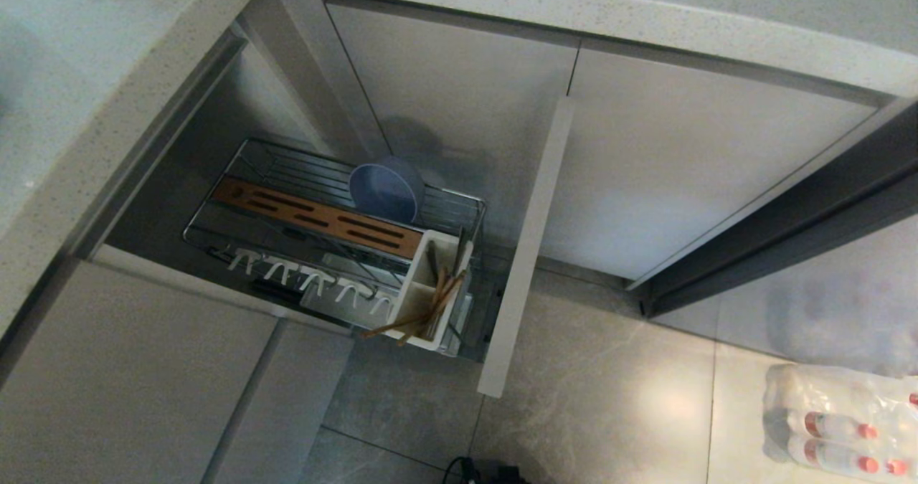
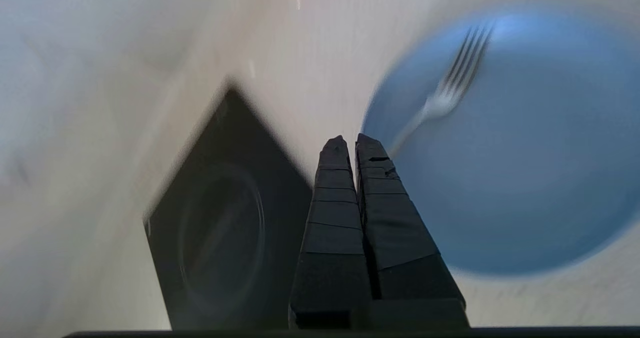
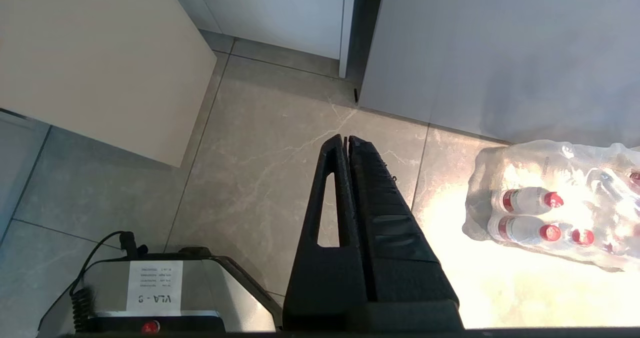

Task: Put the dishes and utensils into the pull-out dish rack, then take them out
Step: Pick up the fork and place it in the cupboard

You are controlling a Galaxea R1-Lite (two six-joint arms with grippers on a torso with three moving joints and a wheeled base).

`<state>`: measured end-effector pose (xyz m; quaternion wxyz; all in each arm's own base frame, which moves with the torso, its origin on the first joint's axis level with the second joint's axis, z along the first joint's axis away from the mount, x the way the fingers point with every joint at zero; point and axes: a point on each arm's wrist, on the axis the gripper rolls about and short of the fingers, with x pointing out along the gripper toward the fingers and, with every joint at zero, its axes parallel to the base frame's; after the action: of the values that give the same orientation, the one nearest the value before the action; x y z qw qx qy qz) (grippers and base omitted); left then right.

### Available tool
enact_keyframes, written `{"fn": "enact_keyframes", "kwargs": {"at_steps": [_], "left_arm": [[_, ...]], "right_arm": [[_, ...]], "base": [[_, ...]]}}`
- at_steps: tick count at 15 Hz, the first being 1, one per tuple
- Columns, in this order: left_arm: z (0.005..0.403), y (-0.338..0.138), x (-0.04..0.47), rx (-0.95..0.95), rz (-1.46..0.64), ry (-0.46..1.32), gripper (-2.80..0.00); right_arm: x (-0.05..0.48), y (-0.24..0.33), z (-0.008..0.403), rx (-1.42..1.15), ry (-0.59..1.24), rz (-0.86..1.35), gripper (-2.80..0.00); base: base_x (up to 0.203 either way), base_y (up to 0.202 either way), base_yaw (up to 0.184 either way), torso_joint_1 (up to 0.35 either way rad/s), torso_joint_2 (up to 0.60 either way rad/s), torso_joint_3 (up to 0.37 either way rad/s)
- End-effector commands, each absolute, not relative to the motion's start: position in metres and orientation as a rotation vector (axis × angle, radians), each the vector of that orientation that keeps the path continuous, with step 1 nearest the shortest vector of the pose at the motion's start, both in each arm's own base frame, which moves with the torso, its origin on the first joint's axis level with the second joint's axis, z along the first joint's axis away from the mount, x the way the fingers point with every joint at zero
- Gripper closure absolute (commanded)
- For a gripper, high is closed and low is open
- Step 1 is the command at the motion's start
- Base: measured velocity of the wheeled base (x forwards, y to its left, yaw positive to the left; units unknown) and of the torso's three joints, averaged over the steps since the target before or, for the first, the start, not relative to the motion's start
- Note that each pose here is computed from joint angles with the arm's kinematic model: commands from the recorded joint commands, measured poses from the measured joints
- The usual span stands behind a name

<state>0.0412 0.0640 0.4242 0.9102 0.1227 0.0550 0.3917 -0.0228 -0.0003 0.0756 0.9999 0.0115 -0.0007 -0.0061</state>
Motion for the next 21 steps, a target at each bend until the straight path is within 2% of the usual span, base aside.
{"fn": "enact_keyframes", "kwargs": {"at_steps": [1, 6, 12, 20, 21], "left_arm": [[0.414, 0.081, 0.048, 0.2, 0.814, 0.2, 0.0], [0.395, 0.105, 0.06, 0.111, 0.776, 0.37, 0.0], [0.389, 0.133, 0.075, 0.059, 0.76, 0.424, 0.0], [0.386, 0.135, 0.083, -0.004, 0.651, 0.478, 0.0], [0.389, 0.134, 0.083, 0.003, 0.654, 0.468, -2.8]], "right_arm": [[-0.023, 0.0, 0.076, 0.023, 0.0, -0.012, 0.0], [-0.023, 0.0, 0.076, 0.023, 0.0, -0.012, 0.0], [-0.023, 0.0, 0.076, 0.023, 0.0, -0.012, 0.0], [-0.023, 0.0, 0.076, 0.023, -0.001, -0.012, 0.0], [-0.023, 0.0, 0.076, 0.023, 0.0, -0.012, 0.0]], "base": [[0.0, 0.0, 0.0, 0.0, 0.0, 0.0], [0.0, 0.0, 0.0, 0.0, 0.0, 0.0], [0.0, 0.0, 0.0, 0.0, 0.0, 0.0], [0.0, 0.0, 0.0, 0.0, 0.0, 0.0], [0.0, 0.0, 0.0, 0.0, 0.0, 0.0]]}}
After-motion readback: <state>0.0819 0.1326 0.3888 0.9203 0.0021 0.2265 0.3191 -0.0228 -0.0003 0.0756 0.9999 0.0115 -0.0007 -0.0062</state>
